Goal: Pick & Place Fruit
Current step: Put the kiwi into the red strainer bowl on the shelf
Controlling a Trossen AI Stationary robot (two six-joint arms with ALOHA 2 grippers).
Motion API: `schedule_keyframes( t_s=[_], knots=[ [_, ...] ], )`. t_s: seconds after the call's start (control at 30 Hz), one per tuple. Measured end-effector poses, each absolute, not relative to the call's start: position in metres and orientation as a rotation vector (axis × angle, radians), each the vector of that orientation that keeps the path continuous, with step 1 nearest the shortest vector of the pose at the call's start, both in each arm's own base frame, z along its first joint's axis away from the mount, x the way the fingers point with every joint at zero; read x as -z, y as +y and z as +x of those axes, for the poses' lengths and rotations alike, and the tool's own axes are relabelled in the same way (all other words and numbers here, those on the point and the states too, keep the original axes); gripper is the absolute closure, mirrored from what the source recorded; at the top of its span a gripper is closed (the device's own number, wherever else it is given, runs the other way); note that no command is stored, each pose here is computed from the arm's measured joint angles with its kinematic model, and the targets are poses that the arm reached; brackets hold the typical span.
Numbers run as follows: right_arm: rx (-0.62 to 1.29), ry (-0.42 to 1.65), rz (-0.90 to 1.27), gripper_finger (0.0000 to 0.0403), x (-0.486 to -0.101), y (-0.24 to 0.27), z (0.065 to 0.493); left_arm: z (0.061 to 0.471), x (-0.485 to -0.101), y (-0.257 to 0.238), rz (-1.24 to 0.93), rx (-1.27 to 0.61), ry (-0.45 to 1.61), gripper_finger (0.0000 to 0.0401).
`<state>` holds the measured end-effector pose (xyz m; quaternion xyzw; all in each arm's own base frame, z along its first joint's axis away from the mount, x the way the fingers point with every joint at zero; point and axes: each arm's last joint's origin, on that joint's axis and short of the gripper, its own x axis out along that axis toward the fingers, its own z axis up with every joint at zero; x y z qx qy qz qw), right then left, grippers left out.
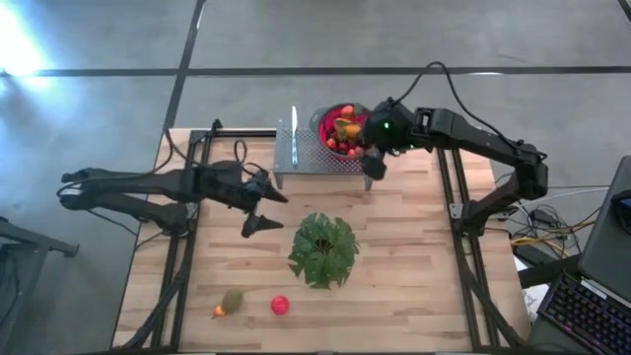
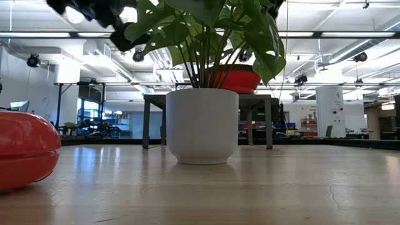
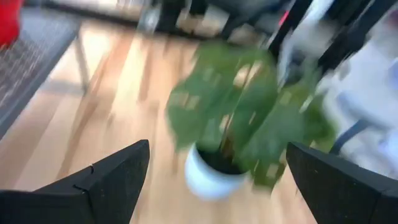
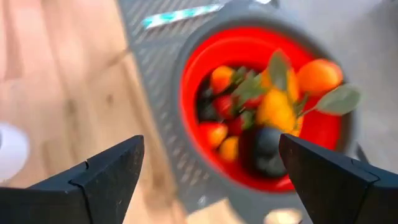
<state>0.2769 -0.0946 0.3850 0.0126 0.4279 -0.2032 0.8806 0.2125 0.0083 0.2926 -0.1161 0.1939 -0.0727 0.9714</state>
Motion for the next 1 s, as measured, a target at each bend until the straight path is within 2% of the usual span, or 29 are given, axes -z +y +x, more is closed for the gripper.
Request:
schedule_keyframes(
  t_s=[0.23, 0.37, 0.67, 1.0],
  knots=[
    [0.479, 1.002, -0.021, 0.0035, -0.379, -0.063, 0.273, 0.195, -0.302, -0.014, -0.222, -0.02, 0.695, 0.0018],
    [0.503, 1.03, -0.057, 0.0035, -0.378, -0.047, 0.271, 0.183, -0.3, -0.038, -0.272, -0.085, 0.797, 0.0018],
    [0.52, 1.021, -0.036, 0.0035, -0.383, -0.038, 0.263, 0.158, -0.278, -0.102, -0.382, -0.215, 0.949, 0.0018],
    [0.542, 1.013, -0.052, 0.0035, -0.385, -0.038, 0.261, 0.169, -0.239, -0.14, -0.492, -0.354, 1.122, 0.0018]
  ],
)
